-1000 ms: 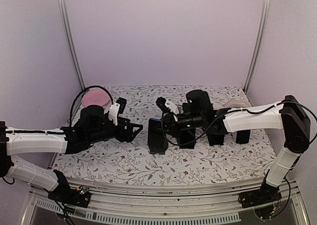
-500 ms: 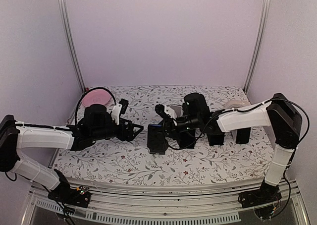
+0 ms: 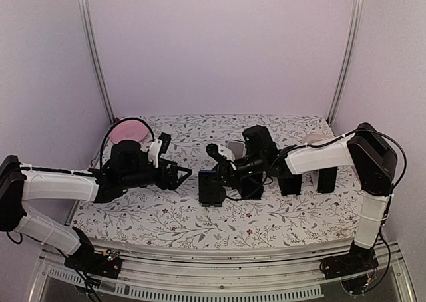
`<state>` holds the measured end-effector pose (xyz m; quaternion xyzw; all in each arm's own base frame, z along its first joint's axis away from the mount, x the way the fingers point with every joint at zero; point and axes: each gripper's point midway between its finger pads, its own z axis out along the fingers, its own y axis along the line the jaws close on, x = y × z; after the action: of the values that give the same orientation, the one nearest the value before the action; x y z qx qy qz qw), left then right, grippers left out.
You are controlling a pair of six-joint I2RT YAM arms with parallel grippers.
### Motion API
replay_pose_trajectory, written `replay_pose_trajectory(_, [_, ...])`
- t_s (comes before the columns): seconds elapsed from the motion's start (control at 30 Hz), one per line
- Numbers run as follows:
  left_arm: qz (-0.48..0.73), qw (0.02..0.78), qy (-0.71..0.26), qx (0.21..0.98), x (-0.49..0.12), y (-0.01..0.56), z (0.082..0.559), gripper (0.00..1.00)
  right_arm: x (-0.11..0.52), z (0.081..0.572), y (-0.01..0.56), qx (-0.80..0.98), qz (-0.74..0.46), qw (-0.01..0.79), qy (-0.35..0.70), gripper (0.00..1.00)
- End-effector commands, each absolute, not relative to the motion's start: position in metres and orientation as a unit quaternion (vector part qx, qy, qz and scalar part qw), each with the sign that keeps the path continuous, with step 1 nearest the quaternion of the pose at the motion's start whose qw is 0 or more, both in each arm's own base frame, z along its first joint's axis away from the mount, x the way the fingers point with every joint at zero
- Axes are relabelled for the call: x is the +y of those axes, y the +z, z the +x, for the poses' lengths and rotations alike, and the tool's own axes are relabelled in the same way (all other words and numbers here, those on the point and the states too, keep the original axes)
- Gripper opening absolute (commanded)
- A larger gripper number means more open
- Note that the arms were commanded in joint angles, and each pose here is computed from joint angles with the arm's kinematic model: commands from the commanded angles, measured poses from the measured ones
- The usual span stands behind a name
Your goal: Place the phone on the phone stand
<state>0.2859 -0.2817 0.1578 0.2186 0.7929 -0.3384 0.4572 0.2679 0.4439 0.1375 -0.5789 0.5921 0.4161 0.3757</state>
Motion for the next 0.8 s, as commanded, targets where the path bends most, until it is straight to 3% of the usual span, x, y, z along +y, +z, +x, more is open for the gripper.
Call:
replay_pose_trajectory(0.0, [0.213,0.47,-0.343,0.785,-0.275,0.165,0.286,0.81,0.45,0.28,0.145,0.588,-0.578,0.381,0.417,0.03])
replay_pose_trajectory(0.53, [0.212,0.471,-0.344,0.784,-0.272,0.165,0.283,0.81,0.451,0.292,0.137,0.625,-0.567,0.361,0.398,0.06])
replay_pose_trajectory(0.77, [0.213,0.469,-0.343,0.785,-0.272,0.163,0.283,0.81,0.45,0.293,0.135,0.629,-0.566,0.356,0.395,0.12])
